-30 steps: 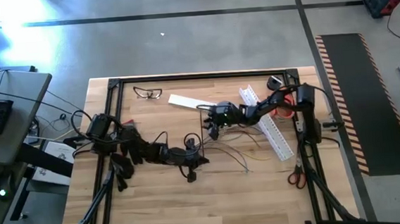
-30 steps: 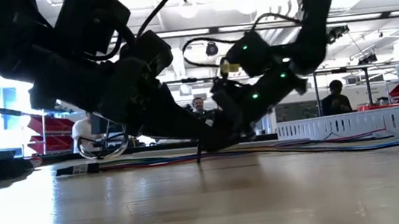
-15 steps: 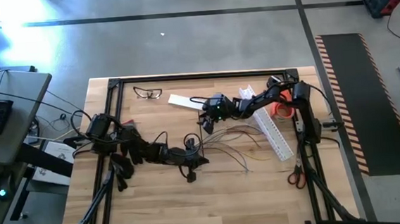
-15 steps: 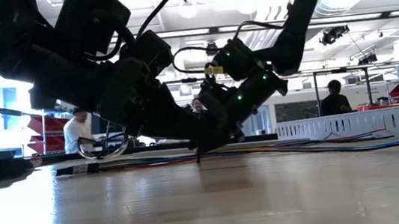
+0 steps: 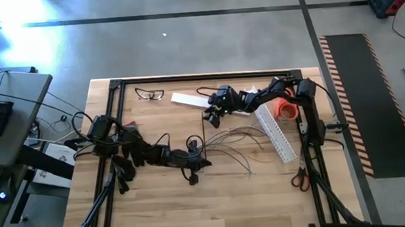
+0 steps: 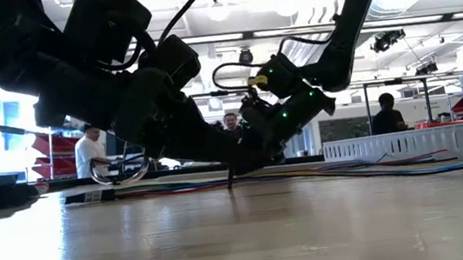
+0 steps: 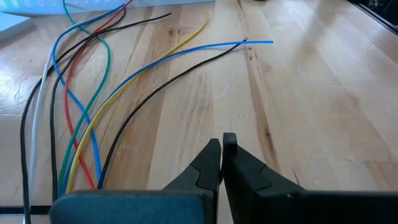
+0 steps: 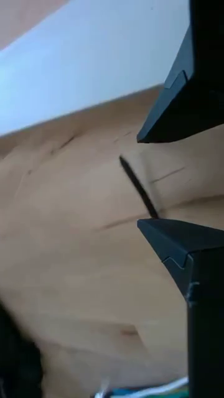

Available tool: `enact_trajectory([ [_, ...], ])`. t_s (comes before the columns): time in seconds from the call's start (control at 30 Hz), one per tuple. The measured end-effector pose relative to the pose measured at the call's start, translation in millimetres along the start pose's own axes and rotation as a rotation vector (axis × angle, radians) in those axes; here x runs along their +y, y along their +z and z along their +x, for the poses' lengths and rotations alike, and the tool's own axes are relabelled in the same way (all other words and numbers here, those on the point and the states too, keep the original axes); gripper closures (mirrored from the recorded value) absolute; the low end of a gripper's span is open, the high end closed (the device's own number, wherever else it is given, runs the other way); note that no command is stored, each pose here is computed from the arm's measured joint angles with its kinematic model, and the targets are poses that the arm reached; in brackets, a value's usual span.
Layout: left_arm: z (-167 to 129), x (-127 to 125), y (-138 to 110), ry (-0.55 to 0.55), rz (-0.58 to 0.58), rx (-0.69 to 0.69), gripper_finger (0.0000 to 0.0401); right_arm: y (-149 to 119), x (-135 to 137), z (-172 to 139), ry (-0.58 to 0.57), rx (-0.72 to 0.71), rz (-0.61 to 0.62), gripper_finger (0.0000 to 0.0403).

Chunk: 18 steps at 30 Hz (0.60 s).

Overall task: Ziptie cables
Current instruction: Wrap the cables using a zip tie

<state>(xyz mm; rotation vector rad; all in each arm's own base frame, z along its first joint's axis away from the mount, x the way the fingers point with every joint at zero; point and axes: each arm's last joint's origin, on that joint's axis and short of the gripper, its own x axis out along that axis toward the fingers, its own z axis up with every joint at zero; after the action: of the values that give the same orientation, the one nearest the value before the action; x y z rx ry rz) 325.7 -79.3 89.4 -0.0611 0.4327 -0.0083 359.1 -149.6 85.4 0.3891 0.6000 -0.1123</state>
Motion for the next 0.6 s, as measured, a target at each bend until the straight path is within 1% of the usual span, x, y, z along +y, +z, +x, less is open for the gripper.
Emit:
enact_trajectory([
  [0.2, -0.1, 0.0, -0.1, 0.0, 0.003, 0.0, 0.0401, -5.5, 8.8, 12.5, 0.094, -0.031, -0.056, 0.0214],
  [0.43, 0.0, 0.1, -0.1, 0.0, 0.003, 0.0, 0.0401, -10.4, 21.0, 15.9, 0.181, 0.0, -0.118, 0.0216],
  [0.53, 0.0, 0.2, -0.1, 0.0, 0.003, 0.0, 0.0401, -12.8, 26.2, 17.8, 0.189, 0.01, -0.161, 0.0229],
  [0.6, 0.0, 0.2, -0.1, 0.0, 0.003, 0.0, 0.0401, -14.5, 31.4, 19.4, 0.191, 0.013, -0.193, 0.0251],
])
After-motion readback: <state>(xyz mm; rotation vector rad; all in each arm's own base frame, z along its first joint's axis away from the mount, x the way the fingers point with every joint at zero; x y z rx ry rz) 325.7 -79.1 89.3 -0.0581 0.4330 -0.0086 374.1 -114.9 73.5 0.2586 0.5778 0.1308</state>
